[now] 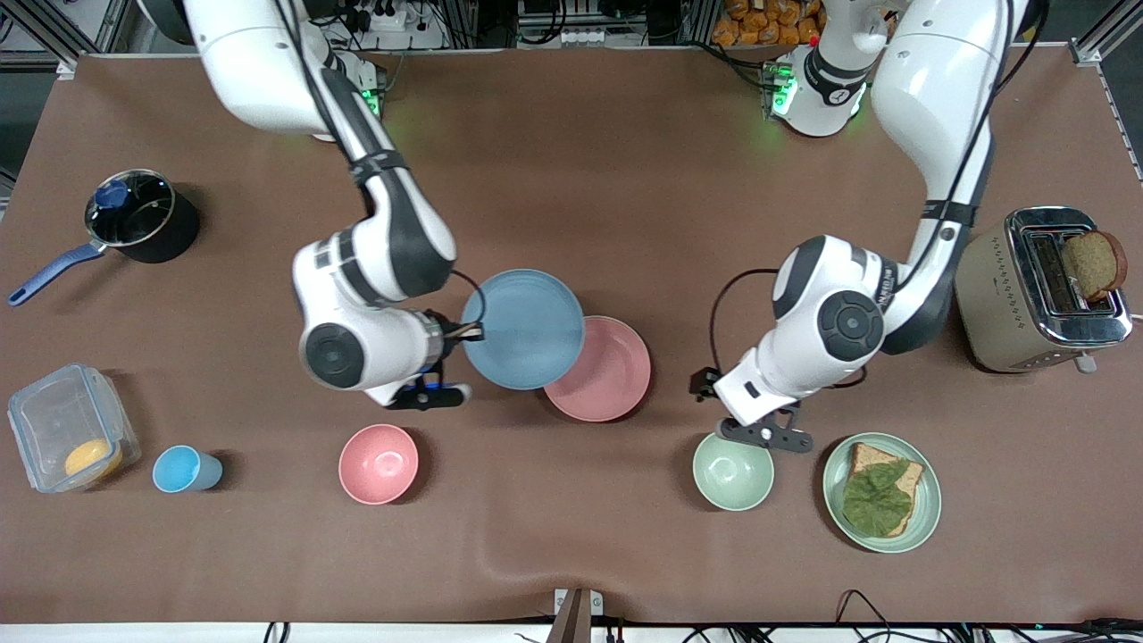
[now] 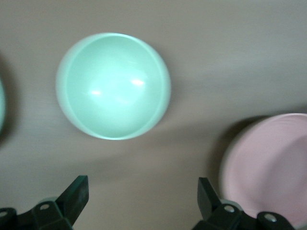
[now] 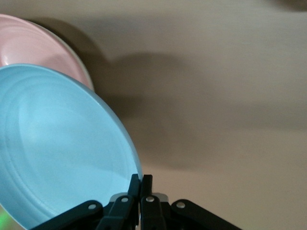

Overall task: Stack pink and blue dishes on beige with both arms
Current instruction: 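Carry the blue plate over the pink plate with the right gripper and lower it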

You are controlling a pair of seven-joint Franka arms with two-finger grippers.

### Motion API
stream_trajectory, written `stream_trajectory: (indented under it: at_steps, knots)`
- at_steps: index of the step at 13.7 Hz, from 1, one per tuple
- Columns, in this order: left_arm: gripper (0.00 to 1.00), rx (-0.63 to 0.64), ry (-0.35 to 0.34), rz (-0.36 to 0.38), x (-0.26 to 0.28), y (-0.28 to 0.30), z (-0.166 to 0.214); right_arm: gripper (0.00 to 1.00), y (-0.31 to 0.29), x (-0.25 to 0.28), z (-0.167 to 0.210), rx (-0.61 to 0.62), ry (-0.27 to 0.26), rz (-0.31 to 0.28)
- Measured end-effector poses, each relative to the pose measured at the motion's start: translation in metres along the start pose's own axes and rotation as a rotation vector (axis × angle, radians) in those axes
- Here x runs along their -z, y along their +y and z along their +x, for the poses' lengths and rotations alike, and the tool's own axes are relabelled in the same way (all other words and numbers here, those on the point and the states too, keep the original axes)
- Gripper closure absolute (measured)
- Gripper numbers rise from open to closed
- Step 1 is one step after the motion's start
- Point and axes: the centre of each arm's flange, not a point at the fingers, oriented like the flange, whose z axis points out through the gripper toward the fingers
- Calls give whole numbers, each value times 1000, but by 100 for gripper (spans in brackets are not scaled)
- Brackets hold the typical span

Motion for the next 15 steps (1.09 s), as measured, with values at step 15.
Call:
stream_trajectory:
  at_steps: [15]
  knots:
    - [0, 316, 34, 42, 282, -173, -88, 61, -59, -74, 19, -48, 178, 70]
